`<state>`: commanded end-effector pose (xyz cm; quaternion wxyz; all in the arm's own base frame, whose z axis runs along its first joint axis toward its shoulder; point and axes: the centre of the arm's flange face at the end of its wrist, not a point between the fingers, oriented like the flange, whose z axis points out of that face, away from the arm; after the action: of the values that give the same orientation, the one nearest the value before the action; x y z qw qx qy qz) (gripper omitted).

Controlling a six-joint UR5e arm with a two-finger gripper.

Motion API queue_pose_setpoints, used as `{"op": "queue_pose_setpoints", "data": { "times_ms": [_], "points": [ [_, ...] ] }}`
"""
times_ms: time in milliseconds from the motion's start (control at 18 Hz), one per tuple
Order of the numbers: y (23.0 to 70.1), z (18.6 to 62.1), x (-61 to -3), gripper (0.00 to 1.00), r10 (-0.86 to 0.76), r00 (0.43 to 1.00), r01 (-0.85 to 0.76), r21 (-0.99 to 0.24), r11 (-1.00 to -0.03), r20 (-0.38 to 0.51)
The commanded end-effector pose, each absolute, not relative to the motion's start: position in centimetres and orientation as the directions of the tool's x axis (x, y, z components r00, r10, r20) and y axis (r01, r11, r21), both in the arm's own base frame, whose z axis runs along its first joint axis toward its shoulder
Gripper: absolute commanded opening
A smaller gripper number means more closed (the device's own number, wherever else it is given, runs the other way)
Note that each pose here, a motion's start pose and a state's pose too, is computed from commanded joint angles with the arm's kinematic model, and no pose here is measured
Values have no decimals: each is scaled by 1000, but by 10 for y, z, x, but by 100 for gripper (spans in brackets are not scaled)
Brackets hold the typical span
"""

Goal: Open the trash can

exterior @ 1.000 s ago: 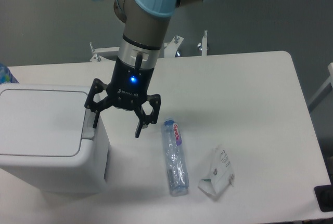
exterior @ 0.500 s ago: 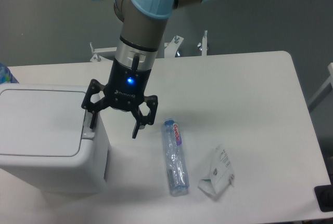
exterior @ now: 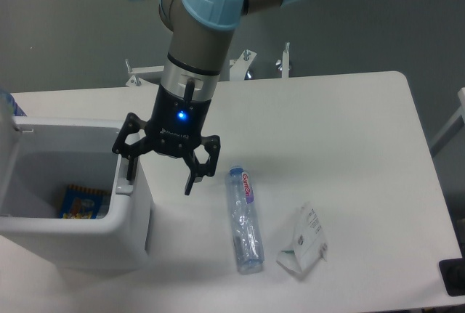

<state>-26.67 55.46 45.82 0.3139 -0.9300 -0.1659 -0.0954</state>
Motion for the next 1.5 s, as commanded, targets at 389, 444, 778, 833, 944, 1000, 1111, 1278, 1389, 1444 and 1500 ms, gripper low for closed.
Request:
{"op": "queue_pose_setpoints", "data": {
  "times_ms": [389,444,778,833,944,1000,1111,1278,1389,1444,1500],
  "points": [
    [549,487,-280,100,260,931,364,-594,-717,256],
    [540,489,-302,100,291,923,384,-598,-703,250],
    [502,467,-426,100,440,864,494,-586,-642,246],
    [493,459,-441,100,453,857,504,-578,-642,245],
    [481,439,-459,100,453,861,499,-561,-661,232],
    [475,422,-470,100,444,868,488,-548,-679,223],
    [459,402,-492,100,462,863,495,-521,-696,203],
    [438,396,-517,100,489,855,502,-504,-703,171],
    [428,389,-529,100,473,874,468,-458,-756,113],
    [424,386,-530,100,469,879,461,-413,-785,91],
    [419,381,-530,100,464,883,457,-356,-815,72]
  ]
}}
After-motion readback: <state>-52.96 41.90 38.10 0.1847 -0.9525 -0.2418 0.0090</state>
